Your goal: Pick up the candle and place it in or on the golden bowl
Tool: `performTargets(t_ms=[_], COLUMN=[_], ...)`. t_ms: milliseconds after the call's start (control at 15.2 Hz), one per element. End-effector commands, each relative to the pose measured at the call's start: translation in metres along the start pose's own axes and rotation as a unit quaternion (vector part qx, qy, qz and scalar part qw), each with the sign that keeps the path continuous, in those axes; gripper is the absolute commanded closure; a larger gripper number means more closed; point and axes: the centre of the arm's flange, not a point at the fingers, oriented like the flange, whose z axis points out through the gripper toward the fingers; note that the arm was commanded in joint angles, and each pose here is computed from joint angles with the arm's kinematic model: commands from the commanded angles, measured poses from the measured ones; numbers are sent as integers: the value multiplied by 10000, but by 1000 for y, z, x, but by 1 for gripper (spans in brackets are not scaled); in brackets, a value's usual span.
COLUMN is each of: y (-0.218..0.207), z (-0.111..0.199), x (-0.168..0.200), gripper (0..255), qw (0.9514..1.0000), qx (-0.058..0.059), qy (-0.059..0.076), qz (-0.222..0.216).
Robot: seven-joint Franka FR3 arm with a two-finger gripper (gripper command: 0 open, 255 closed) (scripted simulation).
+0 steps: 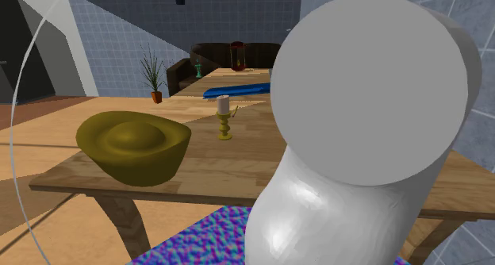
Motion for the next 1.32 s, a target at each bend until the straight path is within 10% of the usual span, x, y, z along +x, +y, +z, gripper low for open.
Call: performTargets(t_ms=[0, 1254], y=[0, 159], z=[0, 179], x=[0, 18], gripper=[0, 0], qw=[10000, 9996], qx=[0, -24], qy=[0, -24], qz=[0, 271])
